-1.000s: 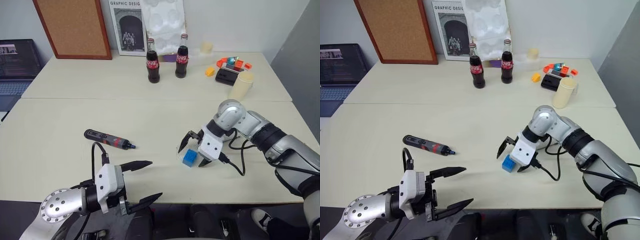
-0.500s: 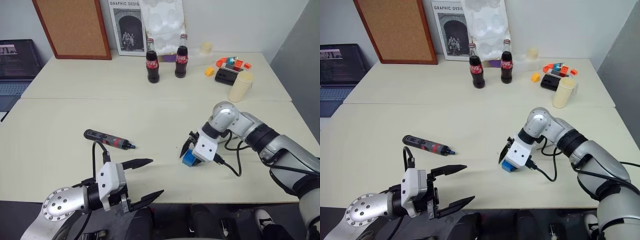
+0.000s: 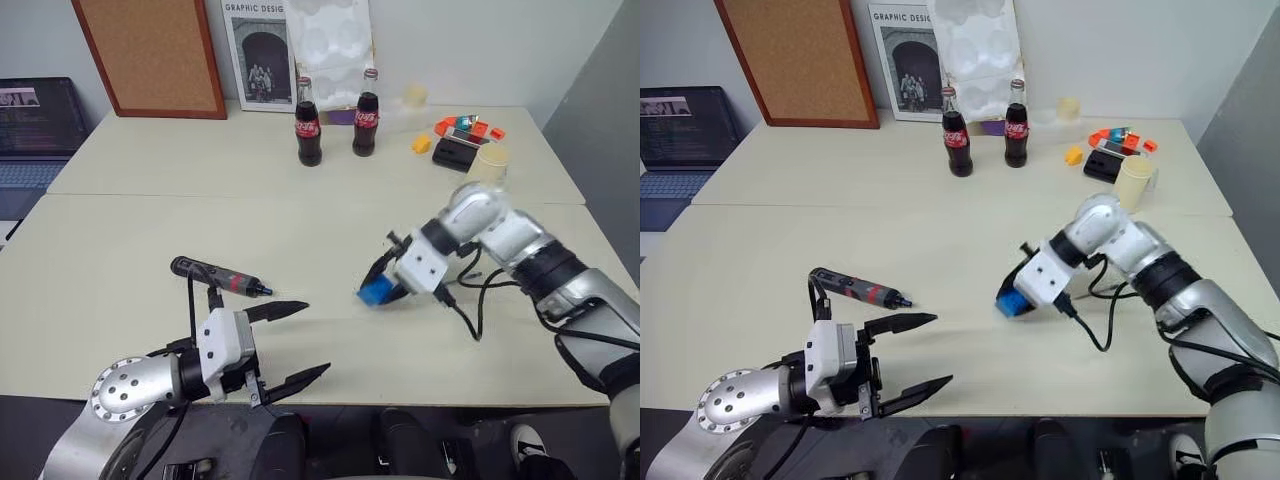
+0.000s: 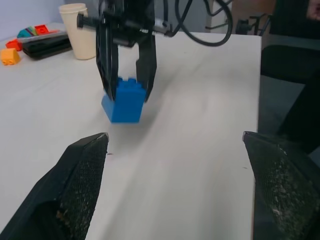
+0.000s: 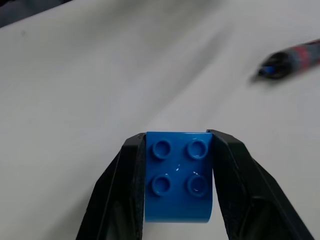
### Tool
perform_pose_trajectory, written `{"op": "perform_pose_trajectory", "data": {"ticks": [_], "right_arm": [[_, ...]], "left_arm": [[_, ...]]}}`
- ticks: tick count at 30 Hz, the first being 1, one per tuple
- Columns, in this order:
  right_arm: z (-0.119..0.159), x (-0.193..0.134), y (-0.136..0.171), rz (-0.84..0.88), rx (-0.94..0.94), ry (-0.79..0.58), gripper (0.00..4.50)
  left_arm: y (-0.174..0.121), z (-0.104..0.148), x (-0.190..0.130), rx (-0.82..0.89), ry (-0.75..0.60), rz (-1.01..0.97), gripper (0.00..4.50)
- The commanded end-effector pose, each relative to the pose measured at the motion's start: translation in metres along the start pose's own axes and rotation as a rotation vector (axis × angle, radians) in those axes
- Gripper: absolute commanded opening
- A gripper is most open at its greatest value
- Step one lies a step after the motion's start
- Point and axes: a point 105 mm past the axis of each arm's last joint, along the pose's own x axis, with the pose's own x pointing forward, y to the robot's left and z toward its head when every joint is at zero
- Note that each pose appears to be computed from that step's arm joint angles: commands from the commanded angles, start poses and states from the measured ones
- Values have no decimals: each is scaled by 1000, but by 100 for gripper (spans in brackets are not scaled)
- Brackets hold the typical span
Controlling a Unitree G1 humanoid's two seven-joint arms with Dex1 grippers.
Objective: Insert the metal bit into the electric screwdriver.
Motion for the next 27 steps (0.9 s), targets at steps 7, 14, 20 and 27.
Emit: {"op": "perform_pose_trajectory", "data": {"ticks": [7,14,20,27], "right_arm": [[-23,-107,7,-881,564,127,151],[-87,-150,53,-1344,1002,286,151],[-134,-177,66,-1561,1194,375,151],[-171,-206,52,-1731,1252,377,151]], "left_arm": [[51,39,52,-40,-148,39,450],[52,63,88,-56,-188,-83,450],[63,68,106,-26,-202,-75,450],[62,68,105,-14,-206,-77,450]]}}
